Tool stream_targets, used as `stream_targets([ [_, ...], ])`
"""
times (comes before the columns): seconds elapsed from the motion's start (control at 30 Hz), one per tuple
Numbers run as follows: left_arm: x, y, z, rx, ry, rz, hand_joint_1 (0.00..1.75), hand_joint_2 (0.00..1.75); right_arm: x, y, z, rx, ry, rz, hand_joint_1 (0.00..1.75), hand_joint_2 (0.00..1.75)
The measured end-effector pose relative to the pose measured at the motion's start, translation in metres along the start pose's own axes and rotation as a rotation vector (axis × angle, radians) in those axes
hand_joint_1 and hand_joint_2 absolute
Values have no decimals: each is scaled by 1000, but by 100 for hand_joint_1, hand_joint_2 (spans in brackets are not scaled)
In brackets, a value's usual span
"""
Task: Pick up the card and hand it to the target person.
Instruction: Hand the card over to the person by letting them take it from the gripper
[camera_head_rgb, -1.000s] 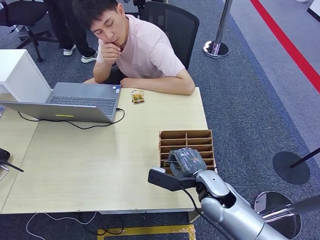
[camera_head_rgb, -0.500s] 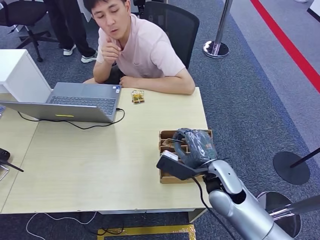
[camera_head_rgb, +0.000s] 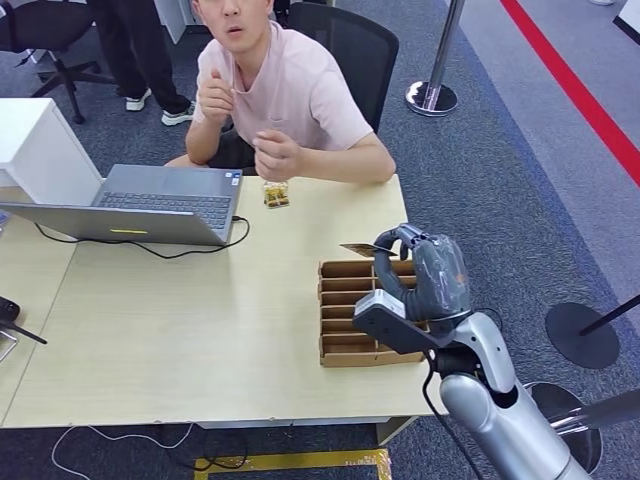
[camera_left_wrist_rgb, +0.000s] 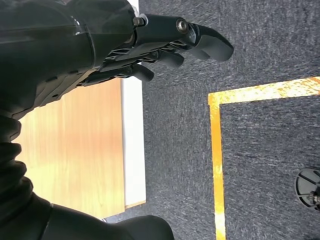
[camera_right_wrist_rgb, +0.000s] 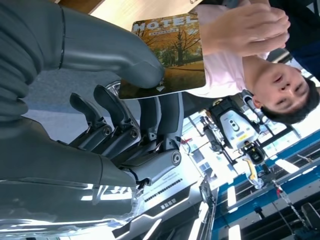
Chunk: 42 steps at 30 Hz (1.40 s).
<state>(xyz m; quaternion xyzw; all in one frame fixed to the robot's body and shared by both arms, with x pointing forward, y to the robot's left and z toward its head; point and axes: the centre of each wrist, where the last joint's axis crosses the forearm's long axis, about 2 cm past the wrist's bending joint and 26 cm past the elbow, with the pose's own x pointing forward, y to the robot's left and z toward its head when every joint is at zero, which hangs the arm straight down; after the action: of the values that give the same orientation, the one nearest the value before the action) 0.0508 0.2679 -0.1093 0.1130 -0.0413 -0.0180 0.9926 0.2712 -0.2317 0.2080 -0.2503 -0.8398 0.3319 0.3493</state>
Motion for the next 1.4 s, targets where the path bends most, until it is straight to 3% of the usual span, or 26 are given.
stream_targets([
  [0.17, 1, 0, 0, -5, -15, -15, 0, 175, -1, 9, -3, -33, -81, 54, 154, 175],
  [0.27, 4, 0, 0, -11, -28, -32, 0, 175, -11, 35, -18, -70, -101, 106, 154, 175],
  [0.43, 8, 0, 0, -15, -41, -49, 0, 175, -30, 80, -58, -53, -13, 134, 154, 175],
  [0.67, 8, 2, 0, -19, -35, -58, 0, 175, -41, 103, -87, 42, 81, 140, 154, 175],
  [0.8, 7, 2, 0, -23, -37, -60, 0, 175, -44, 109, -89, 75, 107, 144, 0, 175],
  [0.87, 7, 3, 0, -23, -40, -62, 0, 175, -45, 111, -90, 86, 116, 146, 0, 175],
  [1.0, 7, 3, -1, -17, -50, -57, 0, 0, -46, 115, -90, 107, 130, 144, 0, 175],
  [1.4, 7, 4, -1, -7, -44, -44, 0, 0, -58, 105, -99, 86, 220, 47, 0, 175],
])
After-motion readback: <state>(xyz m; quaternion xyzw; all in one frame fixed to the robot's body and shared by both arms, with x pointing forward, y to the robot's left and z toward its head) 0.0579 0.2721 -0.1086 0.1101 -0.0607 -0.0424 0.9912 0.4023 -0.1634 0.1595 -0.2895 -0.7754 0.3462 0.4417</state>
